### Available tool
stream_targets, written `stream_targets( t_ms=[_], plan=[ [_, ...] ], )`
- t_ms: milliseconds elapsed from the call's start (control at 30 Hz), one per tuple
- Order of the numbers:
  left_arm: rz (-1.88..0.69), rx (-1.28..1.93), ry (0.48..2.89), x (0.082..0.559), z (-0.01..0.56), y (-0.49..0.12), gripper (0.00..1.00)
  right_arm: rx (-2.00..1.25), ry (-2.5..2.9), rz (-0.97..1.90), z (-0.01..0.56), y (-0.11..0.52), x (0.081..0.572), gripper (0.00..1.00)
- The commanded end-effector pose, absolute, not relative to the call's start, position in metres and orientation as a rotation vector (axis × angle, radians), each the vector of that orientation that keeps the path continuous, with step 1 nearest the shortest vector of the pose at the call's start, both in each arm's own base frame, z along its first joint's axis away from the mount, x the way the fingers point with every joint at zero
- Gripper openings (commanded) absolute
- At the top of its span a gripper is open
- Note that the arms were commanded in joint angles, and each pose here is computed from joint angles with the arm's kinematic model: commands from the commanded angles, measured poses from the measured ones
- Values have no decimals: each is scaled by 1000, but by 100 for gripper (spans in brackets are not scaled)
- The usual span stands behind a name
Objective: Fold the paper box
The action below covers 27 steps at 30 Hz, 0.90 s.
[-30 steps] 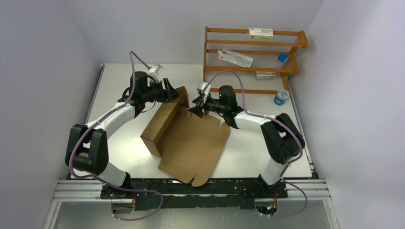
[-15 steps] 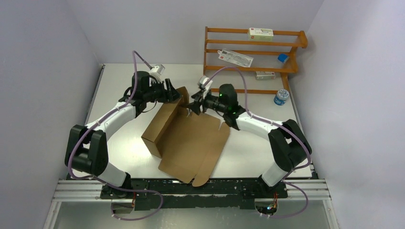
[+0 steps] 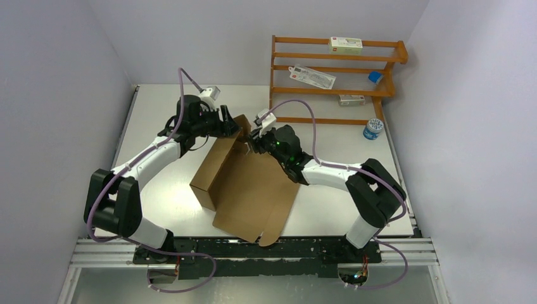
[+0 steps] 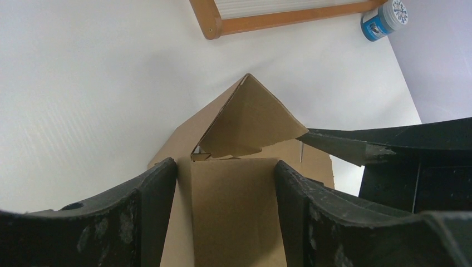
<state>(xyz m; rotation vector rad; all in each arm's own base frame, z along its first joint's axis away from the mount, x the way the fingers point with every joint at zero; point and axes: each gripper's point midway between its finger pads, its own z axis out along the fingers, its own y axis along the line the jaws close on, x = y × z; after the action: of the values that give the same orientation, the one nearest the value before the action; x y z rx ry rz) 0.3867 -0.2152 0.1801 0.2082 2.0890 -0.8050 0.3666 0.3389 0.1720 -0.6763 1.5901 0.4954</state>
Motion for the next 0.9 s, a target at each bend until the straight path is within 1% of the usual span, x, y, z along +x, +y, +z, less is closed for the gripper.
stream_targets(
  t_ms=[0,133,200,267,433,733,867],
  plan=[
    [-764,229,2076,388,190,-215,66,-637,1584,436,168,334,375,42],
    [-760,235,2087,388,187,-218,66,-636,1585,448,162,340,378,41],
    [-753,236,2088,387,187,-218,66,-633,1587,458,160,343,380,37],
    [-739,232,2088,388,187,-216,66,-629,1589,470,158,345,379,29],
    [-702,220,2100,388,184,-214,66,-632,1618,464,159,342,367,0],
    [-651,165,2109,390,177,-208,64,-582,1683,512,157,335,336,0],
    [-649,166,2111,389,175,-208,64,-529,1691,516,158,329,333,0]
  ],
)
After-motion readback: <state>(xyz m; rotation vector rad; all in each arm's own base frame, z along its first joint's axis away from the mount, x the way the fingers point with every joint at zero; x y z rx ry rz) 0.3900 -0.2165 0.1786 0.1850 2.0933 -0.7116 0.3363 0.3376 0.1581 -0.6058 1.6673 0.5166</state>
